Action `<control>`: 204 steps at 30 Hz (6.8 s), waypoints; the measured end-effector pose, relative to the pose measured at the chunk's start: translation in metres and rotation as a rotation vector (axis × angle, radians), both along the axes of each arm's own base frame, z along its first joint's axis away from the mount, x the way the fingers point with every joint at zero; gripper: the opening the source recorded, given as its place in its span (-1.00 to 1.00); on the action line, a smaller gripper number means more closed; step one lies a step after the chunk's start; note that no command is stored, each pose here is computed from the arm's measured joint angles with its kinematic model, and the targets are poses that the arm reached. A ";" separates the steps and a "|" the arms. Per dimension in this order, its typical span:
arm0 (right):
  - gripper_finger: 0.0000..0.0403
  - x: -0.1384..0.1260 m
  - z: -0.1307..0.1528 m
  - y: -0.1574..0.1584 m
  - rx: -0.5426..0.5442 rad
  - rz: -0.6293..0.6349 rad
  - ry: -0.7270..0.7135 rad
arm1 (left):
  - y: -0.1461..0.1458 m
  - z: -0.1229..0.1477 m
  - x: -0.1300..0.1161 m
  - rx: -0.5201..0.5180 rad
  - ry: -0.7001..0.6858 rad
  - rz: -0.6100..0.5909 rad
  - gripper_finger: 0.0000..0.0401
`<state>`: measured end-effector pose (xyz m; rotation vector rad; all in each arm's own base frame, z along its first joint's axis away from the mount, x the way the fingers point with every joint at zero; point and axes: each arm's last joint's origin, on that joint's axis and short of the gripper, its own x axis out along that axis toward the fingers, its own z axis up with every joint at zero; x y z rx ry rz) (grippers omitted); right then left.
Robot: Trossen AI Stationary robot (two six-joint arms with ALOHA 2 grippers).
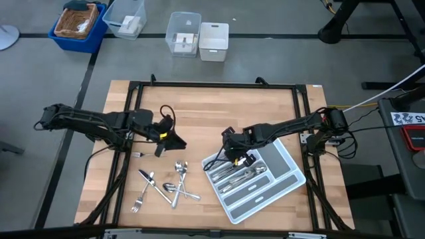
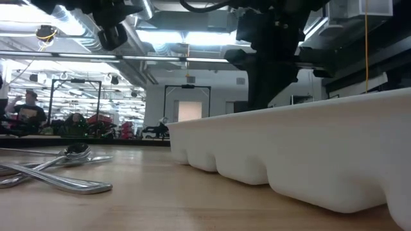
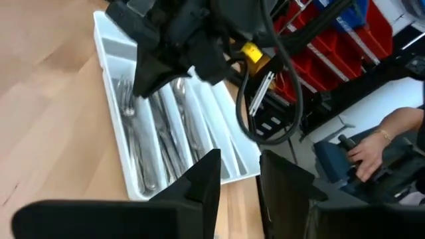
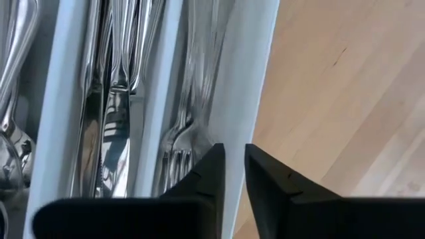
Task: Sort silverware
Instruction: Put the silver fork into the silverware tray, then put the silver spoon into the silverware tray
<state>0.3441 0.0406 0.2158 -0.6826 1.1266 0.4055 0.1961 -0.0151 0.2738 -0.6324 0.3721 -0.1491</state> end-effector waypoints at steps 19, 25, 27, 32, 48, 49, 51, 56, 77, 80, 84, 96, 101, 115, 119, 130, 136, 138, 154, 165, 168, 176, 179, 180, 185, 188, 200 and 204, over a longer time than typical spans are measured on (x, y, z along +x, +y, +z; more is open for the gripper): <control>-0.59 0.000 0.000 -0.001 0.051 -0.231 -0.017 | -0.035 -0.026 -0.019 -0.643 0.560 0.119 -0.53; -0.59 0.000 0.000 -0.001 0.053 -0.235 -0.017 | -0.069 -0.028 -0.017 -0.516 0.511 -0.021 -0.53; -0.59 0.000 0.000 -0.001 0.052 -0.235 -0.017 | -0.082 -0.031 -0.010 -0.448 0.450 -0.075 -0.53; -0.59 0.000 0.000 -0.001 0.052 -0.235 -0.016 | -0.112 -0.043 0.014 -0.283 0.283 -0.239 -0.53; -0.59 0.004 0.017 -0.001 0.077 -0.286 -0.028 | -0.129 -0.126 0.038 0.222 0.427 -0.357 -0.53; -0.59 0.005 0.022 -0.001 0.079 -0.290 -0.030 | -0.129 -0.128 0.038 0.253 0.429 -0.356 -0.53; -0.59 0.008 0.032 0.000 0.086 -0.291 -0.053 | -0.128 -0.130 0.037 0.308 0.424 -0.355 -0.53; -0.59 0.015 0.056 0.001 0.103 -0.289 -0.115 | -0.128 -0.130 0.037 0.405 0.386 -0.400 -0.53; -0.59 0.027 0.142 0.003 0.182 -0.271 -0.368 | -0.133 -0.138 0.029 0.472 0.437 -0.458 -0.52; -0.59 0.027 0.141 0.003 0.180 -0.271 -0.361 | -0.134 -0.144 0.031 0.477 0.454 -0.459 -0.52; -0.59 0.027 0.141 0.003 0.180 -0.271 -0.359 | -0.138 -0.153 0.035 0.475 0.442 -0.468 -0.52; -0.59 0.027 0.141 0.003 0.181 -0.271 -0.361 | -0.138 -0.166 0.036 0.568 0.471 -0.477 -0.55; -0.59 0.027 0.141 0.003 0.181 -0.271 -0.362 | -0.140 -0.167 0.033 0.626 0.453 -0.502 -0.85; -0.59 0.027 0.141 0.003 0.240 -0.341 -0.359 | -0.141 -0.141 0.031 0.600 0.335 -0.518 -0.97; -0.59 0.026 0.141 0.004 0.352 -0.425 -0.334 | -0.140 -0.125 0.029 0.578 0.270 -0.504 -0.98; -0.59 0.029 0.145 0.013 0.818 -0.612 -0.190 | -0.108 -0.086 0.040 0.894 0.121 -0.138 -0.98; -0.59 0.033 0.149 0.008 0.936 -0.757 -0.198 | -0.088 -0.064 0.062 1.046 0.104 -0.022 -0.97; -0.59 0.033 0.149 0.003 0.951 -0.794 -0.197 | -0.082 -0.056 0.068 1.061 0.097 0.003 -0.98; -0.59 0.031 0.146 -0.015 0.978 -0.850 -0.136 | -0.063 -0.018 0.090 1.156 0.041 0.076 -0.97; -0.59 0.031 0.140 -0.016 0.898 -0.839 -0.169 | -0.065 -0.013 0.091 1.175 0.025 0.067 -0.97; -0.59 0.031 0.140 -0.017 0.888 -0.845 -0.179 | -0.067 -0.013 0.090 1.175 0.020 0.064 -0.98; -0.59 0.033 0.134 -0.016 0.878 -0.855 -0.139 | -0.067 -0.012 0.091 1.184 0.009 0.064 -0.97; -0.59 0.036 0.128 -0.016 0.876 -0.857 -0.110 | -0.067 -0.011 0.091 1.182 -0.004 0.071 -0.98; -0.59 0.037 0.125 -0.015 0.882 -0.855 -0.085 | -0.067 -0.010 0.091 1.185 -0.006 0.070 -0.98; -0.59 0.045 0.112 -0.012 0.934 -0.818 0.000 | -0.067 -0.010 0.091 1.201 -0.007 0.067 -0.97; -0.59 0.049 0.106 -0.011 0.950 -0.809 0.038 | -0.067 -0.010 0.091 1.202 -0.005 0.066 -0.98; -0.76 0.050 0.106 -0.010 0.976 -0.769 0.052 | -0.067 -0.010 0.091 1.208 -0.001 0.061 -0.98; -0.97 0.051 0.104 -0.011 0.964 -0.777 0.056 | -0.067 -0.010 0.091 1.213 -0.001 0.059 -0.97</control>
